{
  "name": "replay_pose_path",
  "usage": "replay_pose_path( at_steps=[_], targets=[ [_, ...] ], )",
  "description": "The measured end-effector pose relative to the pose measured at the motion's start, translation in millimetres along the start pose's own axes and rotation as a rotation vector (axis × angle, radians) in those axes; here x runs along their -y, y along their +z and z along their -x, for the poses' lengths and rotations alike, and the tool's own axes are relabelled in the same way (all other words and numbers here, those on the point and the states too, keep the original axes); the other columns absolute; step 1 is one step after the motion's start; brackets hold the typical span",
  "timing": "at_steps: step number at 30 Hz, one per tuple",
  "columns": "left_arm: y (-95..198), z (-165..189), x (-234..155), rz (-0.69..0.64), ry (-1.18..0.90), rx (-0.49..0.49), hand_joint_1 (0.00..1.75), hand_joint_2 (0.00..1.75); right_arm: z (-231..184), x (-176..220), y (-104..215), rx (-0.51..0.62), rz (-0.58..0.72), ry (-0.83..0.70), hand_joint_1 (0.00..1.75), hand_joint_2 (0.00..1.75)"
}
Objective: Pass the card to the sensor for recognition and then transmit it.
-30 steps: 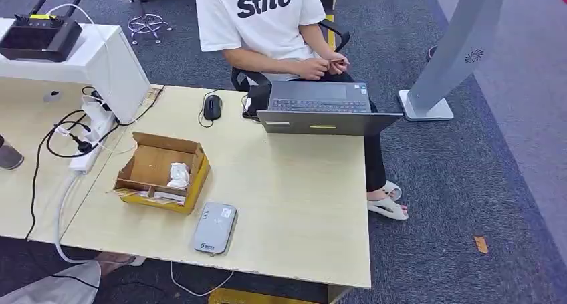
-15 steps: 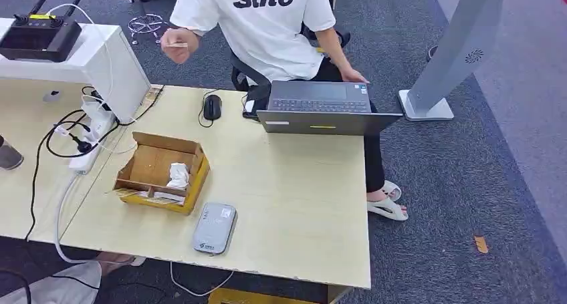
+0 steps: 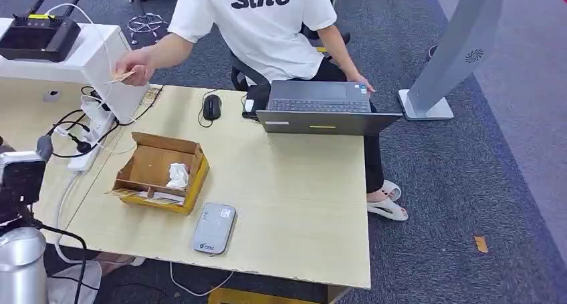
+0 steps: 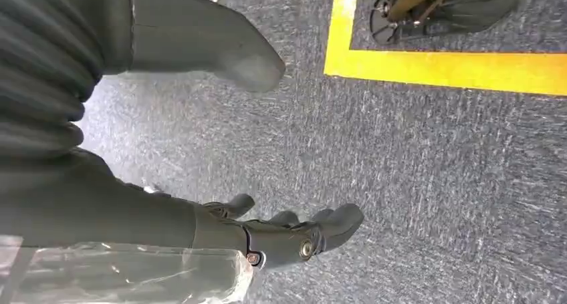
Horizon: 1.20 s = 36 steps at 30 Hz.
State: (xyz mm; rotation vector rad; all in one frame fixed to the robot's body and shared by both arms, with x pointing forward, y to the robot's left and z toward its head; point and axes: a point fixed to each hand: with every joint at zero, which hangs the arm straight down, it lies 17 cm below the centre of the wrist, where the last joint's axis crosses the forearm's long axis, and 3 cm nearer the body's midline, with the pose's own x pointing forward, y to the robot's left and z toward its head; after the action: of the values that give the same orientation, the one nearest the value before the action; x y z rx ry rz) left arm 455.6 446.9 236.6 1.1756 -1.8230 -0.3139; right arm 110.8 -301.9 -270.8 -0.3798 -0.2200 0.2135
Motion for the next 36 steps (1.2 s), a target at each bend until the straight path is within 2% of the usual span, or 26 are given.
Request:
replay_pose_path(
  at_steps=[14, 21, 27, 28, 29, 30, 36],
  targets=[
    [-2.0, -66.4, 63.2, 0.054, -0.044, 0.096, 0.00, 1.75, 10.1, -14.7, 4.7, -0.005, -0.039, -0.004, 0.00, 1.75],
    [5.6, -82.3, 88.4, 0.102, -0.087, 0.117, 0.00, 1.75, 16.5, -20.1, 6.5, -0.020, -0.055, 0.003, 0.00, 1.75],
    [16.3, -82.3, 106.4, 0.143, -0.102, 0.110, 0.00, 1.75, 20.6, -22.5, 7.5, -0.028, -0.060, 0.006, 0.00, 1.75],
    [18.5, -81.6, 108.9, 0.150, -0.104, 0.110, 0.17, 1.75, 21.0, -22.8, 7.6, -0.027, -0.061, 0.008, 0.00, 1.75],
    [20.0, -80.6, 110.8, 0.155, -0.105, 0.107, 0.86, 1.75, 20.9, -23.2, 7.8, -0.025, -0.061, 0.009, 0.00, 1.75],
    [21.9, -78.8, 112.6, 0.161, -0.106, 0.101, 1.75, 1.75, 20.9, -23.3, 7.8, -0.022, -0.061, 0.010, 0.00, 1.75],
    [35.2, -66.6, 121.0, 0.192, -0.104, 0.068, 1.75, 1.75, 22.4, -24.2, 8.2, -0.015, -0.064, 0.017, 0.00, 1.75]
  ],
)
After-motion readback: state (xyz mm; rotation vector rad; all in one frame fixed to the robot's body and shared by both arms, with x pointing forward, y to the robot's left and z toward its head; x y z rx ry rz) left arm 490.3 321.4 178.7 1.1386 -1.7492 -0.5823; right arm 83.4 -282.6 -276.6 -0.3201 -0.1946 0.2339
